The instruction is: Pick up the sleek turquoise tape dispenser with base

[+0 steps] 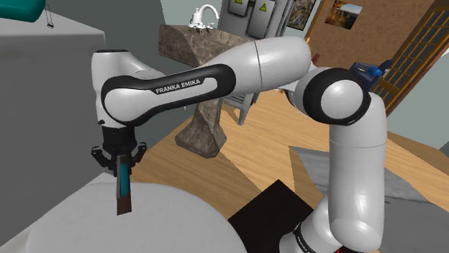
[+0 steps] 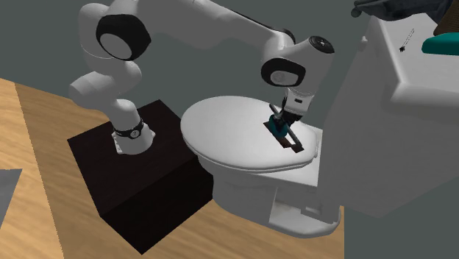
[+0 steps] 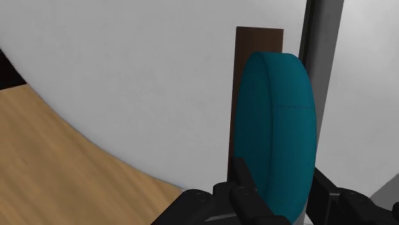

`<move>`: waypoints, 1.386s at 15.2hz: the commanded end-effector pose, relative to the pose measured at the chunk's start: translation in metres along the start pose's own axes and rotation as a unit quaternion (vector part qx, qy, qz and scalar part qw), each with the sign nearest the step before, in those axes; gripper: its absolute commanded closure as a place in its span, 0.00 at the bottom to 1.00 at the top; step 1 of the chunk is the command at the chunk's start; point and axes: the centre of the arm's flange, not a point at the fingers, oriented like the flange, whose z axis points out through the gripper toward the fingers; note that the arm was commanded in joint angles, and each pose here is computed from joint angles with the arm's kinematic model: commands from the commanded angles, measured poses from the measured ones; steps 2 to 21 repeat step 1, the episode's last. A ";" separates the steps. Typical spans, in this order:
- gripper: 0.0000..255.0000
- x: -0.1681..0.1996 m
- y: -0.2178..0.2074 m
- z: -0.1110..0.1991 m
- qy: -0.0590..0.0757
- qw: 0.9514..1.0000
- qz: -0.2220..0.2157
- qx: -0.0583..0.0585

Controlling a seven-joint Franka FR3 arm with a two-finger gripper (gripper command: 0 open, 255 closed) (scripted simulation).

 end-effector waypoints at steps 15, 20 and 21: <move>1.00 0.000 -0.001 -0.003 0.000 1.000 0.000 0.000; 1.00 0.000 -0.001 -0.003 0.000 1.000 0.000 0.000; 1.00 0.000 -0.001 -0.003 0.000 1.000 0.000 0.000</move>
